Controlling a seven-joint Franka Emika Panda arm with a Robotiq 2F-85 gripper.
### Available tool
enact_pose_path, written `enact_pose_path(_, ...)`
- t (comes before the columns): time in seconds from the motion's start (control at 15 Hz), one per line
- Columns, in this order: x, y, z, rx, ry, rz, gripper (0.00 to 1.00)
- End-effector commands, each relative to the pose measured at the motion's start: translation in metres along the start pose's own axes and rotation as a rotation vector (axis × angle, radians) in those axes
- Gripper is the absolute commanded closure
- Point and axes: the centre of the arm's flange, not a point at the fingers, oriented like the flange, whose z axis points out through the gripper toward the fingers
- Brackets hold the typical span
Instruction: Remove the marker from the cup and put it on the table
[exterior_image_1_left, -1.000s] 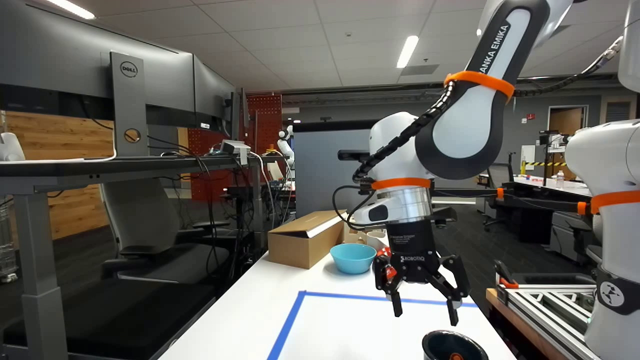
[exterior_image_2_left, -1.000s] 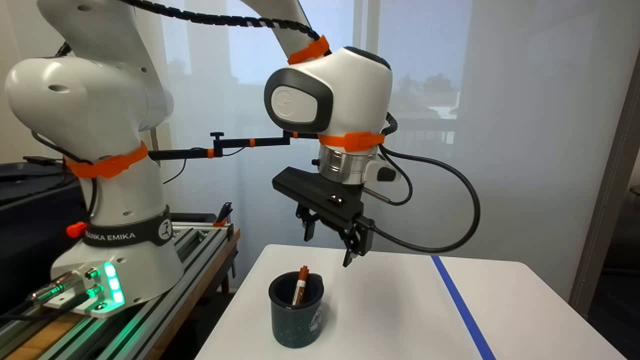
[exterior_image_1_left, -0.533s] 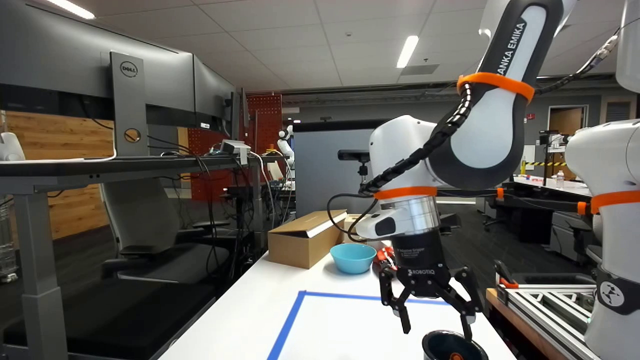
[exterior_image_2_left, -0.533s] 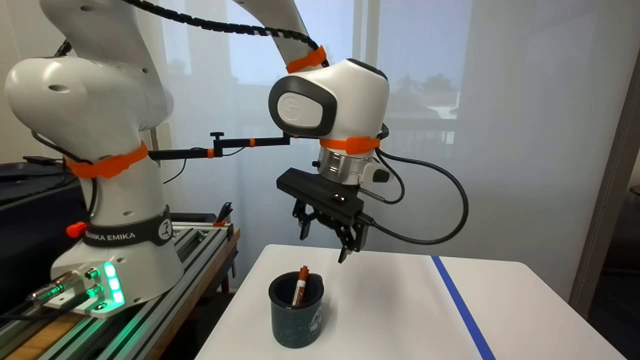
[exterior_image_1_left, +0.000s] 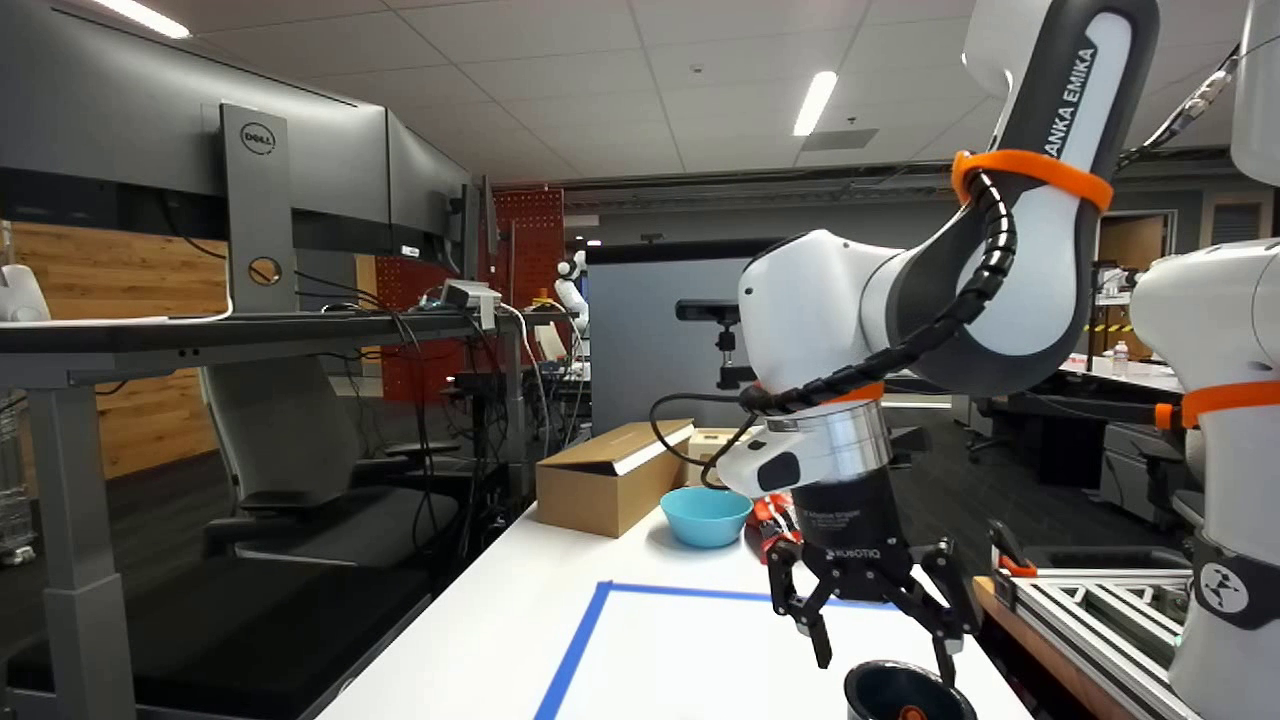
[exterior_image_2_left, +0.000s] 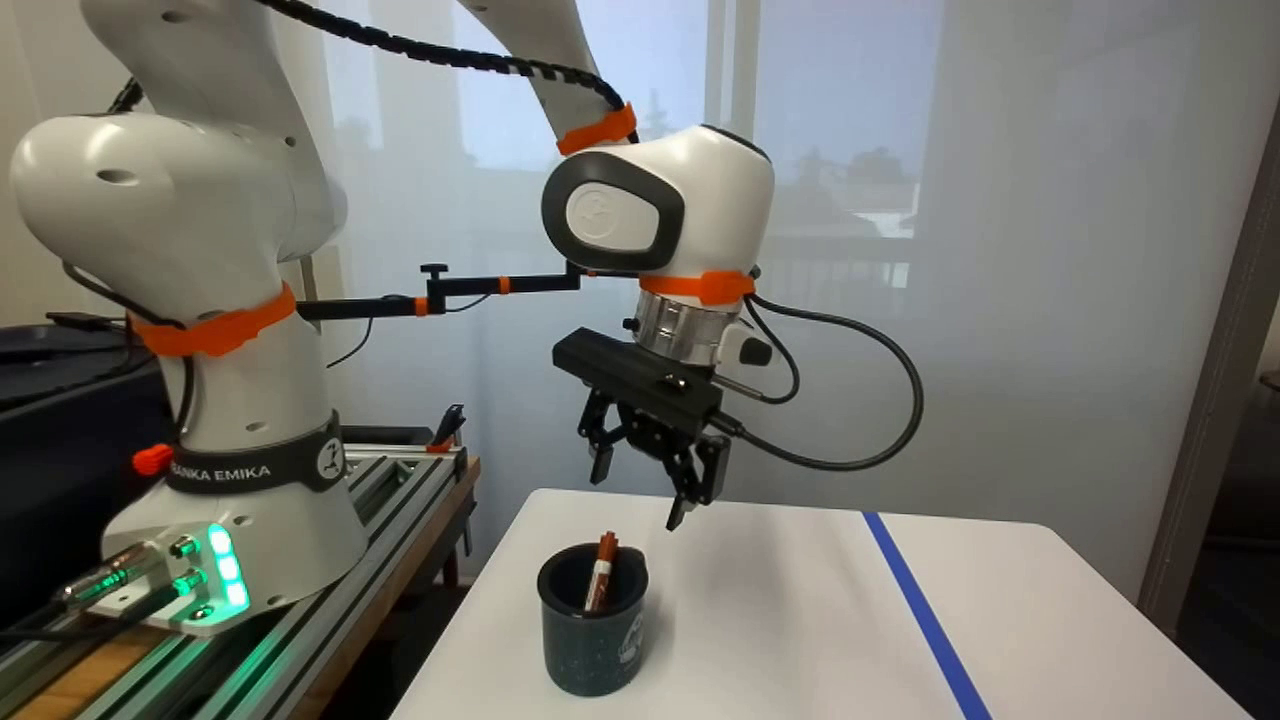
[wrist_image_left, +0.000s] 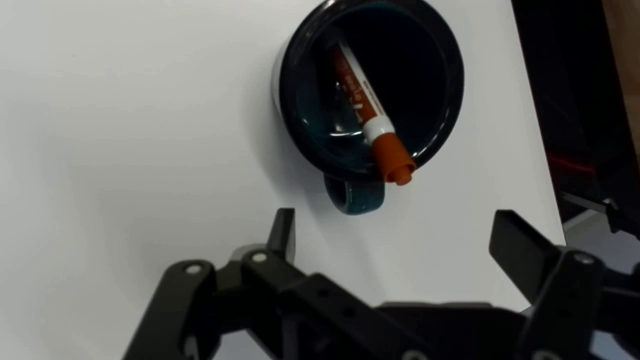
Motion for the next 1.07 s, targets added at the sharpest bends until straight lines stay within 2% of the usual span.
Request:
enact_pose_path(0.0, -0.037, -0.062, 0.022, 0.001, -0.055, 0.016, 0.00)
enact_pose_path(0.6, -0.027, -0.074, 0.063, 0.045, -0.108, 0.012, 0.00)
enact_pose_path(1.0, -0.023, -0.080, 0.069, 0.039, -0.120, 0.022, 0.00)
